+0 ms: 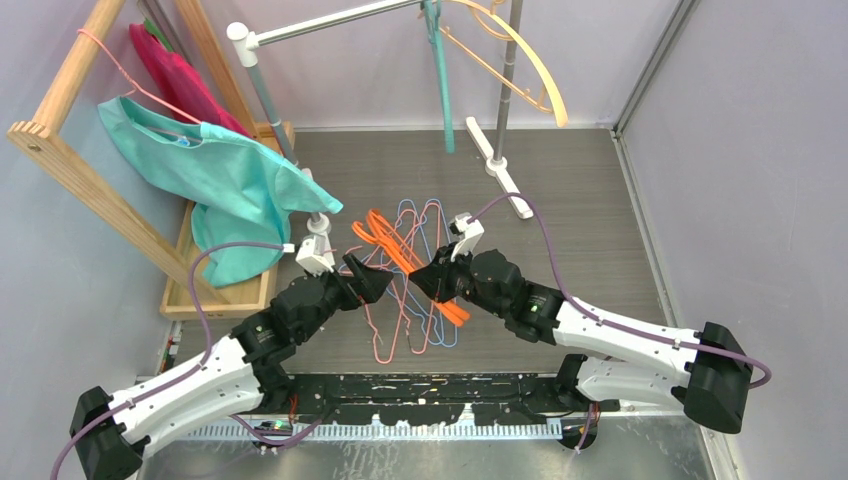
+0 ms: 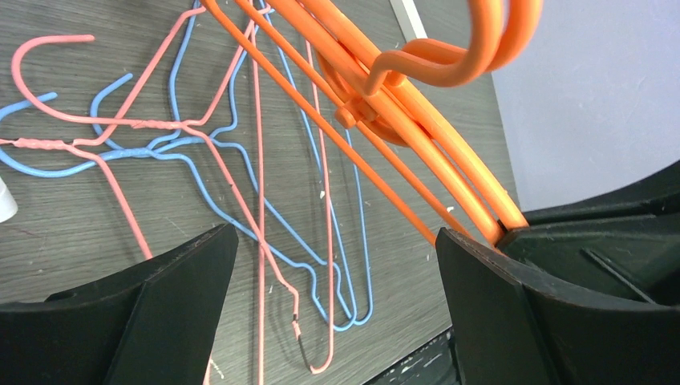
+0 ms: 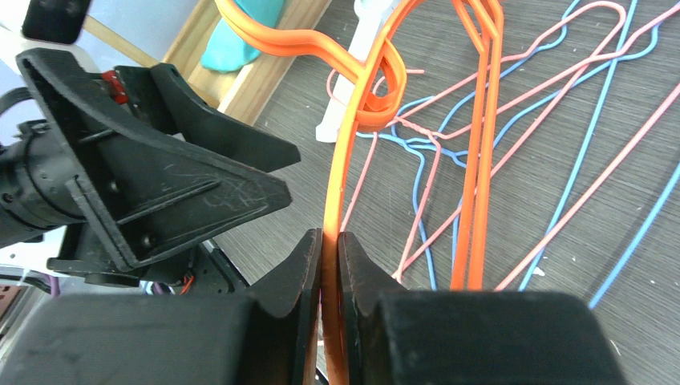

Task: Organize the hangers

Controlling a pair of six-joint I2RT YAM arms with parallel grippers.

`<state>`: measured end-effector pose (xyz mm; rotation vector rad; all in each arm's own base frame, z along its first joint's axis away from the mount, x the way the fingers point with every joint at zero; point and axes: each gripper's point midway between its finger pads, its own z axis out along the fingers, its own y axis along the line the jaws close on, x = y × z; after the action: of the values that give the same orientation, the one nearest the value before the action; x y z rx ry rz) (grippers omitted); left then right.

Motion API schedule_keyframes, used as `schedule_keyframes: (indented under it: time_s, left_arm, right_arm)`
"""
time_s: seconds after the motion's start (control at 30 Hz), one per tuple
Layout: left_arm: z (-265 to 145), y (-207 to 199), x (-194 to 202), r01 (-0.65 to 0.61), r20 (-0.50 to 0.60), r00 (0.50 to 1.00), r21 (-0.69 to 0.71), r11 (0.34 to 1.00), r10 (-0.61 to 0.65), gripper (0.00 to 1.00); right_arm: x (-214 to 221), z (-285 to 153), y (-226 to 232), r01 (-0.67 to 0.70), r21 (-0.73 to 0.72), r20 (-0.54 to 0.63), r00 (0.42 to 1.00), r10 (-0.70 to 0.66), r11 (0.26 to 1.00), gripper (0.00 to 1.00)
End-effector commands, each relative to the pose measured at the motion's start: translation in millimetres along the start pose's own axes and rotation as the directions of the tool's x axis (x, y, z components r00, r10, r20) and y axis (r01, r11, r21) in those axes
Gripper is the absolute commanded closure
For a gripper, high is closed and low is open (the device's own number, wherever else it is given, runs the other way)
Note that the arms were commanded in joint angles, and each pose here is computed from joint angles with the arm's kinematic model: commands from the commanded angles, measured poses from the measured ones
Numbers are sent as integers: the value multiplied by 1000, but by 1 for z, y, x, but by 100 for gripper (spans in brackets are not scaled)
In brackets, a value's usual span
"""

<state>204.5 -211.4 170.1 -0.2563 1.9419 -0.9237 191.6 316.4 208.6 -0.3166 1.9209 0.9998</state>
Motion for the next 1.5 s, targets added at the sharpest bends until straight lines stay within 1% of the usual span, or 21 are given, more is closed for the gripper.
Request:
schedule_keyframes:
  time_s: [0.0,0.17,0.37,0.63,0.83,1.0,1.17,1.43,1.47]
  left_arm:
    - [5,-23,-21,105,94,989,77,991,-112,2]
    - [8,-27,-20,154,93,982,106,982,-164,2]
    - [8,-29,-19,176,94,978,130,976,-188,2]
    - [18,-20,-9,178,75,980,79,981,-184,1]
    - [27,-19,-2,178,61,981,70,982,-182,1]
    - [33,-9,6,164,49,985,33,986,-166,1]
    - [36,-3,7,154,62,986,10,988,-154,0]
    - [47,8,22,113,19,993,-46,992,-113,12]
    - [48,9,24,105,12,994,-54,993,-104,15]
  right_arm:
    - [-31,-2,26,-41,-103,107,993,52,994,88]
    - [-21,2,23,-53,-109,86,994,63,993,88]
    - [-19,3,20,-49,-98,85,995,58,994,88]
    - [-22,1,22,-46,-105,96,994,56,993,88]
    - [-20,2,24,-45,-117,86,995,55,992,88]
    - [-24,-2,25,-44,-121,100,993,56,992,88]
    - [-23,0,36,-42,-164,73,996,55,986,88]
    - [-22,0,49,-51,-229,52,997,65,972,88]
    - [-22,1,51,-47,-234,48,997,59,971,88]
